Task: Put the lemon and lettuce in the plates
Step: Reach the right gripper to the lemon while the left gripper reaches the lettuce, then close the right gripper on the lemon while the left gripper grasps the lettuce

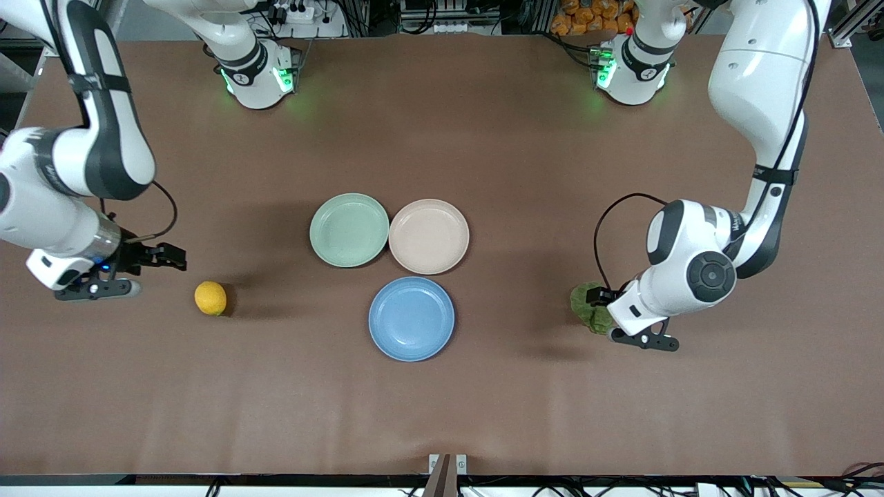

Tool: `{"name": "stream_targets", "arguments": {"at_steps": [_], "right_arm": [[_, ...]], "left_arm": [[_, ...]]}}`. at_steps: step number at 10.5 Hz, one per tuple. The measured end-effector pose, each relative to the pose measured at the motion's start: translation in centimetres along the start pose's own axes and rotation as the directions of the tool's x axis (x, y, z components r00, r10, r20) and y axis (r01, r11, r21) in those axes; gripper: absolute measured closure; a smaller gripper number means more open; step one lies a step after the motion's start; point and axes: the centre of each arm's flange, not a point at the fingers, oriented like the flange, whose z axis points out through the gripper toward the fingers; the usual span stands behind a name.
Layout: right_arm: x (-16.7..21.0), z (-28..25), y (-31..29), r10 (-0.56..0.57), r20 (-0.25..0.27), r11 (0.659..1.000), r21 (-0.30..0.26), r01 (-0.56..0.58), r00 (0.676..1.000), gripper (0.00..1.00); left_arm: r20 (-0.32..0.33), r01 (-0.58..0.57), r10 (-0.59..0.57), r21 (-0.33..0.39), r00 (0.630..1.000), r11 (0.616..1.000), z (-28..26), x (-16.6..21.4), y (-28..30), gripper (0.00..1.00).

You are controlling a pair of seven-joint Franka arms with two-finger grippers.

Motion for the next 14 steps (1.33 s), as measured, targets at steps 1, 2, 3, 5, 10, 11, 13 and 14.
{"name": "stream_targets", "arguments": {"at_steps": [1,2,3,5,10,11,13,14], "right_arm": [[0.1,1.5,-0.2,-0.004,0.001,1.000,-0.001,0.004,1.000,0.00],[0.3,2.7,-0.4,-0.008,-0.001,1.000,-0.002,0.008,1.000,0.00],[0.6,3.8,-0.6,-0.012,-0.006,1.000,-0.003,0.012,1.000,0.00],[1.0,6.7,-0.9,-0.019,-0.034,1.000,-0.010,0.019,0.999,0.00],[1.3,12.2,-1.1,-0.027,-0.073,0.999,-0.023,0.026,0.997,0.00],[1.3,13.2,-1.1,-0.028,-0.082,0.999,-0.025,0.026,0.996,0.00],[0.9,15.4,-1.2,-0.029,-0.083,0.999,-0.027,0.027,0.996,0.00],[0.8,16.0,-1.2,-0.029,-0.082,0.999,-0.028,0.027,0.996,0.00]], "left_arm": [[-0.013,-0.006,0.006,0.006,1.000,1.000,0.6,0.2,-0.1,0.00],[-0.019,-0.015,0.015,0.014,1.000,1.000,1.4,0.3,-0.1,0.00],[-0.019,-0.022,0.023,0.020,1.000,1.000,2.2,0.4,-0.2,0.00],[-0.002,-0.031,0.031,0.018,1.000,0.999,3.9,0.3,-0.3,0.00],[0.039,-0.032,0.032,0.012,0.999,0.999,7.1,-0.1,-0.3,0.00],[0.044,-0.032,0.032,0.011,0.999,0.999,7.6,-0.1,-0.3,0.00],[0.045,-0.034,0.034,0.008,0.998,0.999,8.3,-0.1,-0.2,0.00],[0.046,-0.035,0.035,0.008,0.998,0.999,8.4,-0.2,-0.1,0.00]]}}
